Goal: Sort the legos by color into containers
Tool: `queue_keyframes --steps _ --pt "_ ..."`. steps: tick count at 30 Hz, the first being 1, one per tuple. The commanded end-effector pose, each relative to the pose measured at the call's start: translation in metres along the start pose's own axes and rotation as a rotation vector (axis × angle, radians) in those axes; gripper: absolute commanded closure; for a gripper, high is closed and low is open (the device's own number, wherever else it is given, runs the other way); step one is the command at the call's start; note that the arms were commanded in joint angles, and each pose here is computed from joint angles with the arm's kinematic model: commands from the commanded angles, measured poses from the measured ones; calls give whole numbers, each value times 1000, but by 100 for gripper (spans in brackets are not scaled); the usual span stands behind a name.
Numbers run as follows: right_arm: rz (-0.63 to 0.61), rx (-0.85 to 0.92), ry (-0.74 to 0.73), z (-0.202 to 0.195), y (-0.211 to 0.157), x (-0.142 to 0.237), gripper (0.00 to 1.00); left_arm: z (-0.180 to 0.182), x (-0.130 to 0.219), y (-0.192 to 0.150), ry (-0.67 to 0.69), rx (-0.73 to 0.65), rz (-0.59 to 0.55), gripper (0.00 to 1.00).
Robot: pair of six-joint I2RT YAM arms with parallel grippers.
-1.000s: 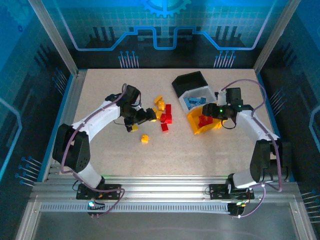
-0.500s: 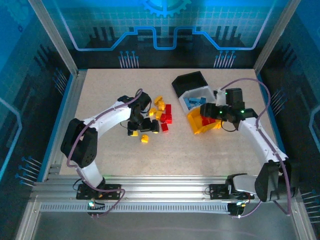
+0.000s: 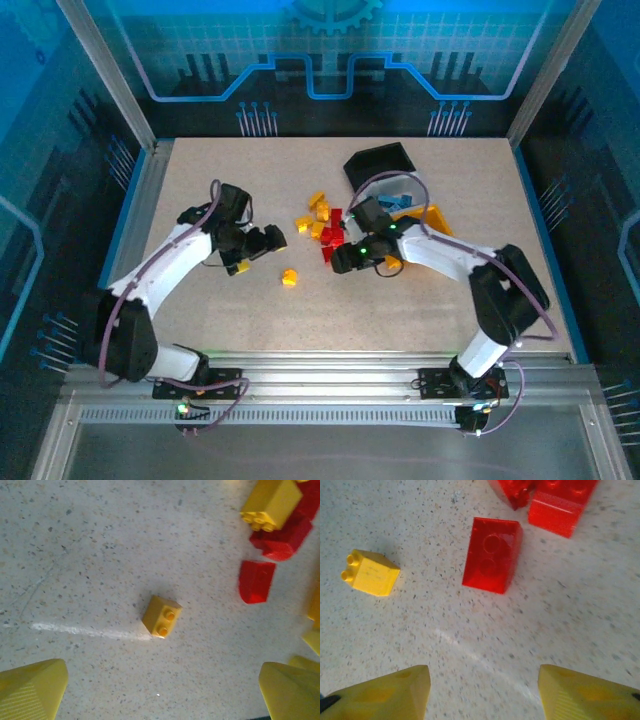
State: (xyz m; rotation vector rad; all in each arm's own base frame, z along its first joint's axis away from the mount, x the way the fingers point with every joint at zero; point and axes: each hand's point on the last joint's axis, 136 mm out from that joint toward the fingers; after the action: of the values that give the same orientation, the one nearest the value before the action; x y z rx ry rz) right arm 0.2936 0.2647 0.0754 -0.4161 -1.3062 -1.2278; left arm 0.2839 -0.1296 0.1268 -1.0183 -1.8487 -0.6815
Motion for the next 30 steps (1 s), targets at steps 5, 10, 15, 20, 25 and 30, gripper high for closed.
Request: queue_keyframes --steps 5,10,15,20,25,30 --pt "9 30 -51 16 34 -35 39 18 19 -25 -13 26 -3 1" --pt "53 48 -129 11 38 -49 39 29 30 -34 -13 37 -21 1" --pt "64 72 -191 9 40 -51 39 38 36 -39 -10 43 -31 1" --pt "87 83 -221 6 35 -58 39 43 36 -42 -9 50 -29 1" --pt "101 86 -247 -2 32 -62 40 43 37 -43 -10 42 -23 1" --pt "113 76 -261 -13 27 -66 41 42 38 -42 -7 36 -21 1"
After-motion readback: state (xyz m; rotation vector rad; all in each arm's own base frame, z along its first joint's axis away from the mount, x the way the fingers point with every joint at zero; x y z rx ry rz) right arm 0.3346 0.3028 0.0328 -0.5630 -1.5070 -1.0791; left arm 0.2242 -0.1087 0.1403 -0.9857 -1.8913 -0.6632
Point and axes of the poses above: each hand's point on the last joint's axis, 136 mm out from that joint toward the fingers, its own x axis back along the fingers, its own z axis along the line the jaws close on, y = z × x, and after that the axes turned 6 degrees about x, right-handed
